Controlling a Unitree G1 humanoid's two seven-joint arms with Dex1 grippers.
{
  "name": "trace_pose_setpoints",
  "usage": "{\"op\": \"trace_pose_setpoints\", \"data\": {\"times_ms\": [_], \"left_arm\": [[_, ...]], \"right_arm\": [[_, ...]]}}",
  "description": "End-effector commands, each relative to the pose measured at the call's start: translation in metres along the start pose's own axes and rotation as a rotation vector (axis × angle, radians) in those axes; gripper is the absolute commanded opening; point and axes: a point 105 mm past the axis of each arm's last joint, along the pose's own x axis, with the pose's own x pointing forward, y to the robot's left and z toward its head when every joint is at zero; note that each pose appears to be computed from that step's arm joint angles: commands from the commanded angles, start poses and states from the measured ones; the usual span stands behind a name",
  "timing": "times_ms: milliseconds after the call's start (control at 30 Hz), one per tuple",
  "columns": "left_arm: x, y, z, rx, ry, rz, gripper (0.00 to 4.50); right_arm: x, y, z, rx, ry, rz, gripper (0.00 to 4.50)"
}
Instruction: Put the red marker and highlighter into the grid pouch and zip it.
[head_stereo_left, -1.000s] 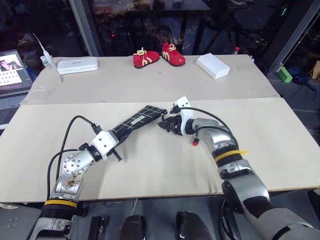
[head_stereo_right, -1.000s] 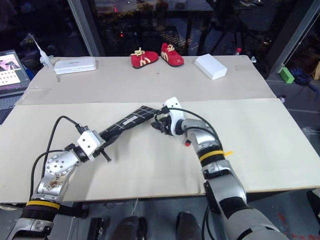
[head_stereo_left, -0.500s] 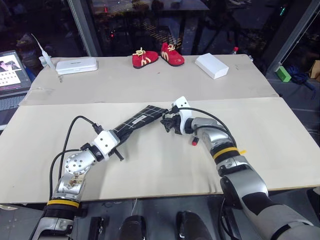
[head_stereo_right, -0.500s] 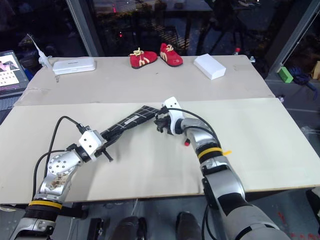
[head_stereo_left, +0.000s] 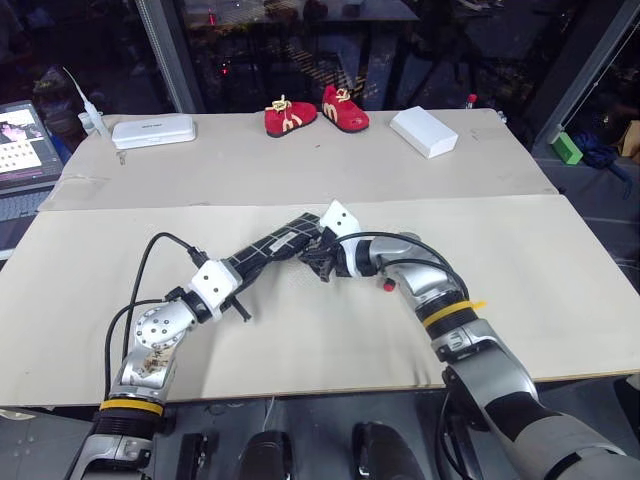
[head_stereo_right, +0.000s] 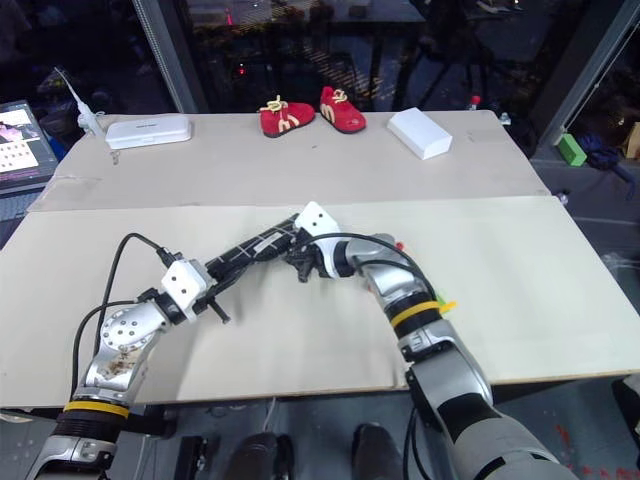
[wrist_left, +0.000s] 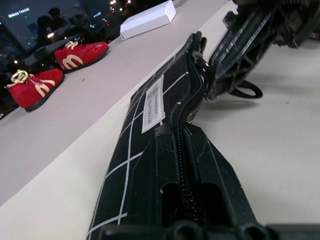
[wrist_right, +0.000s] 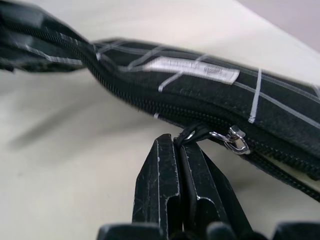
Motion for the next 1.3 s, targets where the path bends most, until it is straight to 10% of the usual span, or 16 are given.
{"op": "trace_pose_setpoints", "data": {"times_ms": [33,400,800,1167,1300], "left_arm": [[0.006,0.005,0.021,0.034,-0.069,0.011,0.00],[0.009,0.006,0.025,0.030,-0.072,0.000,0.00],[0.007,0.004,0.027,0.016,-0.072,0.005,0.00],[0.007,0.001,0.029,0.006,-0.074,0.004,0.00],[0.005,0.001,0.029,0.003,-0.074,0.005,0.00]], "right_arm": [[-0.002,-0.001,0.028,-0.050,-0.072,0.014,0.02],[0.013,0.071,0.046,-0.155,-0.088,0.308,0.02],[0.020,0.031,0.044,-0.122,-0.084,0.086,0.02],[-0.026,0.018,0.054,0.012,-0.168,0.124,3.54],[-0.068,0.027,0.036,0.076,-0.152,0.193,3.78]]}}
